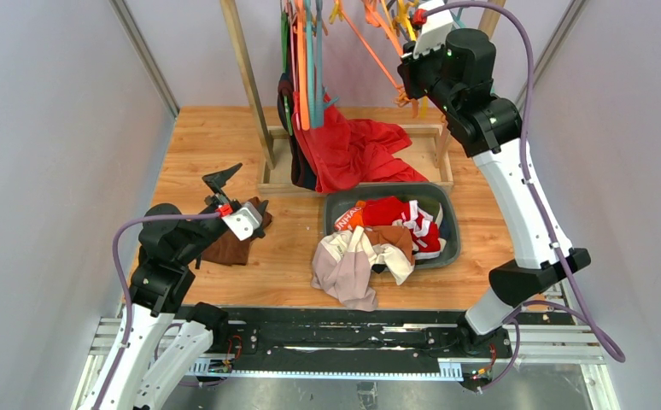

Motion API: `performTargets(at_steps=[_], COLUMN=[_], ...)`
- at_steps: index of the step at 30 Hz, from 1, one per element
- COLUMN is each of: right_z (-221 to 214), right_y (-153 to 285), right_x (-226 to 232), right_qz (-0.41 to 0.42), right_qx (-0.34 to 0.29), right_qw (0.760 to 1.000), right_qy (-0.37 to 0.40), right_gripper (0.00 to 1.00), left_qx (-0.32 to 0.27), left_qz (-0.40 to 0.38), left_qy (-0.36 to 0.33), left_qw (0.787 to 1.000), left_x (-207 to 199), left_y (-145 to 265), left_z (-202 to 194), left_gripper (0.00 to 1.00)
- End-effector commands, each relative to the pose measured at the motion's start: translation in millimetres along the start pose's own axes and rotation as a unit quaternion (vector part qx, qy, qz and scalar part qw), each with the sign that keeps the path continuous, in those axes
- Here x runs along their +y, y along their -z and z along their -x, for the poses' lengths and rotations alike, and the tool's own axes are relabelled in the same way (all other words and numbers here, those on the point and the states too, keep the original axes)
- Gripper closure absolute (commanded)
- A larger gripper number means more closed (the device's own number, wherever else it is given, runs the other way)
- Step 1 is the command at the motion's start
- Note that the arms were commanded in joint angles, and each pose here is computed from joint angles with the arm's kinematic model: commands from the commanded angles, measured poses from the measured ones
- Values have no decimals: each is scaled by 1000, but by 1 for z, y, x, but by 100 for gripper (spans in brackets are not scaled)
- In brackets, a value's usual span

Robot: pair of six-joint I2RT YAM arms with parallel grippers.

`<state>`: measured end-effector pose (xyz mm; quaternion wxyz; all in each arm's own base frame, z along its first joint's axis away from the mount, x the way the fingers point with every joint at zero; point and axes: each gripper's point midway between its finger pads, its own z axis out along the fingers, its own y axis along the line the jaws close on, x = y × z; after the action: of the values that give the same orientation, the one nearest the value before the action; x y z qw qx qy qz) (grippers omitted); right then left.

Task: Remove the underwear clipped to the hanger
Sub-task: Place the hanger at the clothesline.

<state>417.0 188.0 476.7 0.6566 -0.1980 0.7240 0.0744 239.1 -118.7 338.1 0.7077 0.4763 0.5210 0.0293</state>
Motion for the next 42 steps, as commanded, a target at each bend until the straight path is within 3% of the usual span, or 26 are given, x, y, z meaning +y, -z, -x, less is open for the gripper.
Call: performTargets(at_steps=[1, 25, 27, 30, 37, 42], right_z=[25, -10, -12, -11, -6, -2], right_y=[3, -18, -15, -8, 15, 33], right_x=[6, 21, 24, 30, 36, 39], right_qz=[4, 15, 23, 42, 70, 89], right_qx=[-38, -4, -2, -6, -16, -20], right_qw=[999, 999, 998, 998, 996, 995], right_qy=[-36, -52, -53, -53, -45, -31], right_gripper=[100, 98, 91, 72, 45, 36], left_qx=[-5, -3, -2, 5, 17, 23], left_qz=[-9, -14, -11, 6, 30, 38], left_qy=[-5, -5, -3, 8, 18, 25], left_qw=[1000, 1000, 1000, 1000, 999, 999], left_x=[-6, -9, -8, -2, 7, 10], left_y=[1, 1, 1, 1, 1, 0], left_z=[0, -3, -3, -5, -8, -10], left_gripper=[2, 2, 2, 2, 2, 2])
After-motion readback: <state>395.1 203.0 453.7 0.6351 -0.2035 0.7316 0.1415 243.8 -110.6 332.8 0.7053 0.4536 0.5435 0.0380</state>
